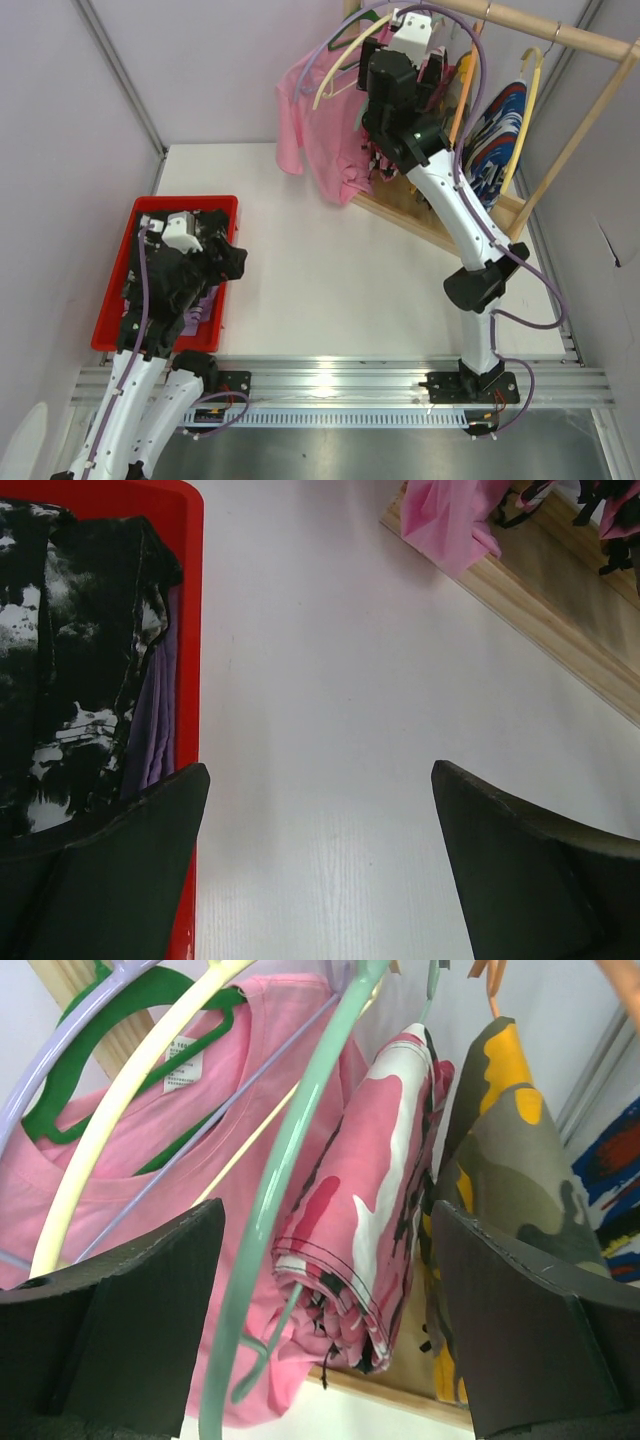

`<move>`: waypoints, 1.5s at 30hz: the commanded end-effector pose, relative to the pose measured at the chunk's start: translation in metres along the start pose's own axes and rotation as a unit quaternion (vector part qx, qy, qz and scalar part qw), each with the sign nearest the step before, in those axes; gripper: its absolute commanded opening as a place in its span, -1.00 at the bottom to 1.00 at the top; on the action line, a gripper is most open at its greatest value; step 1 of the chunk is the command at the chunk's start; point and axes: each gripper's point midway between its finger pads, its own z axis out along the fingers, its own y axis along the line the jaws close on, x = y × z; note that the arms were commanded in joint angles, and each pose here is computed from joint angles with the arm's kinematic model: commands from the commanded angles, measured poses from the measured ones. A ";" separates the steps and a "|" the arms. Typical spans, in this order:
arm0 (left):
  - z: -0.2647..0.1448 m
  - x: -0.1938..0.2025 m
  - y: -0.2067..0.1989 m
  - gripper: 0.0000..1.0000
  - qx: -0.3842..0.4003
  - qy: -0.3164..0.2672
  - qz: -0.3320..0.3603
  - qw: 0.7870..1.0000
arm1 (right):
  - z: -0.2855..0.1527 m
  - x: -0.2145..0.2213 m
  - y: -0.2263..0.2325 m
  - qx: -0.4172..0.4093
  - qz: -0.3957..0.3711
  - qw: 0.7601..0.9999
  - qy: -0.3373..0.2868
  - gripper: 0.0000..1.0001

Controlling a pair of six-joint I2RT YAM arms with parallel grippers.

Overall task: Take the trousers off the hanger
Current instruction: Grab a hanger with trousers on it with the right arm

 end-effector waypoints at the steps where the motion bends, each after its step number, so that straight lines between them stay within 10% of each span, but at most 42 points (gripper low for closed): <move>1: 0.002 -0.006 -0.001 0.99 0.004 -0.011 0.007 1.000 | 0.007 -0.016 0.003 0.012 0.021 0.999 -0.030 0.79; 18: 0.000 -0.006 0.002 0.99 -0.002 -0.017 0.007 1.000 | 0.004 -0.011 -0.017 0.052 -0.020 0.998 -0.018 0.56; 26: 0.000 -0.006 0.000 0.99 0.001 -0.018 0.007 1.000 | 0.003 -0.006 -0.018 0.052 -0.025 0.998 -0.011 0.04; 34: 0.000 -0.004 0.000 0.99 0.002 -0.014 0.008 1.000 | 0.004 -0.001 -0.013 0.033 -0.012 0.999 -0.002 0.14; 45: 0.001 -0.004 0.002 0.99 -0.004 -0.013 0.008 1.000 | 0.004 0.002 -0.017 0.043 -0.022 0.999 -0.002 -0.57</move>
